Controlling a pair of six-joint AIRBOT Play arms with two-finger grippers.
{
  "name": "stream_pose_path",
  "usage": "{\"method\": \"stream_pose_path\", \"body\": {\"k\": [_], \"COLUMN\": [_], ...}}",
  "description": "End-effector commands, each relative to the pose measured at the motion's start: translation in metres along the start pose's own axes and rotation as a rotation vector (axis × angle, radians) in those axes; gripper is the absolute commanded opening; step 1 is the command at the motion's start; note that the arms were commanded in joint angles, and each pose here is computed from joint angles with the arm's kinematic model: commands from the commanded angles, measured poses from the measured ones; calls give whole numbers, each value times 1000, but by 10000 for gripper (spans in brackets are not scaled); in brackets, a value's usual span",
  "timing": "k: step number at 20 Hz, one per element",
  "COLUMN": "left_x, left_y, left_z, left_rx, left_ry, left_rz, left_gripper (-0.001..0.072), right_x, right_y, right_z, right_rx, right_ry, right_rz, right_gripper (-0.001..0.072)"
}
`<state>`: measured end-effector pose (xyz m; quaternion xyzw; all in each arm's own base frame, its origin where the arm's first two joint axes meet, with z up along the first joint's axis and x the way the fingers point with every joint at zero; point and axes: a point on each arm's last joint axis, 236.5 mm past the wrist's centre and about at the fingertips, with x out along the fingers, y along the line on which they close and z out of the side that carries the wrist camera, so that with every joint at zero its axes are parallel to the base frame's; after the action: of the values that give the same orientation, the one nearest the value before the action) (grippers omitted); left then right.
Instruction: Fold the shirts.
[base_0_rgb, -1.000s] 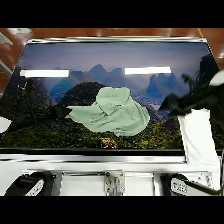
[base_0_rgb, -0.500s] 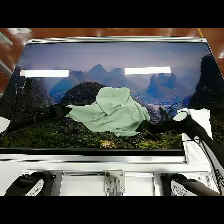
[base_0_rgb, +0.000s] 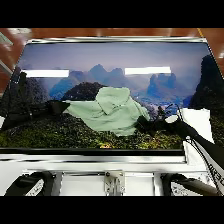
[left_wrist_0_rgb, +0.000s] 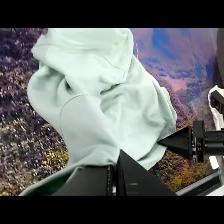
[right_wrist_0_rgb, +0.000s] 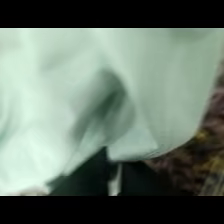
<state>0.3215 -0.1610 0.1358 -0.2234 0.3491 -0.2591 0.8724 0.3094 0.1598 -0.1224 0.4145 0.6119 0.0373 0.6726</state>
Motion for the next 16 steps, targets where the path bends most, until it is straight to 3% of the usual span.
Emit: {"method": "stream_pose_path", "body": {"k": [1,6,9,13,16], "left_x": [-6,-60,-149,-300,-379], "left_y": [-3,-2,-80,-227,-296], "left_z": [21,104,182,216,196], "left_rx": [59,81,263,672,834], "left_ry": [-63,-284,-552,-905,-1080], "left_rz": [7,65,1,-46,-64], "left_gripper": [34,34,34,34,34], "right_x": [-5,-99,-242,-468,-546], "right_y": [21,100,193,282,287], "right_z": [1,16,29,-18,-58], "right_rx": [-6,-615,-898,-996,-919], "right_ry": [-5,-136,-495,-1058,-1223], "right_rz": [67,69,118,281,360], "right_gripper": [74,73,72,72,72]}}
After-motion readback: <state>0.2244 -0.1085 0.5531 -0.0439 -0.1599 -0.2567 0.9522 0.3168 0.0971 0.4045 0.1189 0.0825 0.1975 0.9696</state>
